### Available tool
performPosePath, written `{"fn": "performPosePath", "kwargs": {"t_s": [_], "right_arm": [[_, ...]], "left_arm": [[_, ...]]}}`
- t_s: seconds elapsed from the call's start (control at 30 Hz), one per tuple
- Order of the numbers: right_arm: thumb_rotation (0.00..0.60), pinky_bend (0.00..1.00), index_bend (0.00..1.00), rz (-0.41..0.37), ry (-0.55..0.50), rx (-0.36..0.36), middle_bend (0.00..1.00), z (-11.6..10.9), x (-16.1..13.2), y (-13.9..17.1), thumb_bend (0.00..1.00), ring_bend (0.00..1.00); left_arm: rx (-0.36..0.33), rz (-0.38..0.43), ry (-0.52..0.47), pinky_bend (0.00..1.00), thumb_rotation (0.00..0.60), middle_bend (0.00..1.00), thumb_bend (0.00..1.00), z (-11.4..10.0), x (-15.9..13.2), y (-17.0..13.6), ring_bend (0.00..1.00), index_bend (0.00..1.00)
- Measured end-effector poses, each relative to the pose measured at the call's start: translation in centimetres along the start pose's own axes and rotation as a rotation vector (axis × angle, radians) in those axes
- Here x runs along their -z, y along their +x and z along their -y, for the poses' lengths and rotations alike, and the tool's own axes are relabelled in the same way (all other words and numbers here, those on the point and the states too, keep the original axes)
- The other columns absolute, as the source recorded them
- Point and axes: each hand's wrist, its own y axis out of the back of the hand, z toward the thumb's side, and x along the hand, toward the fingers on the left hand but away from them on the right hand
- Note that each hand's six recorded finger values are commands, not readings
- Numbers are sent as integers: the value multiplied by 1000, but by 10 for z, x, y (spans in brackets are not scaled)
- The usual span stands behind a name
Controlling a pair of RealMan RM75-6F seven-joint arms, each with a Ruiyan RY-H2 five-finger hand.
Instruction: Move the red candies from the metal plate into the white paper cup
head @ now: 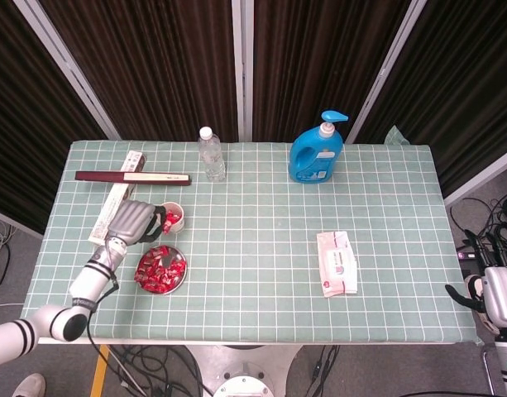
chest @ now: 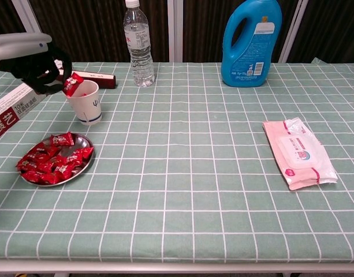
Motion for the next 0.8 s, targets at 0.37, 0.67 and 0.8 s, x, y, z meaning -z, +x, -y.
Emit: {"fn": "performPosePath", "kwargs": {"t_s": [0.37,0.67,0.8], "right_arm": [[600,407,15,22,-1,0,214,0,6,1,84,36],[600,409,15,10,-1,1,214,-1,3,-1,85,36],[600,409,15,3,0,-2,214,0,1,-2,85,36]], "left_arm": [[26,-67,65,1000,600,902,443,2,4,32,932,498],[-6,-68,81,1000,600,892,426,-6,7,17,931,383],[-47,-34,71,1000,600,893,394,-13,2,0,931,414]]}}
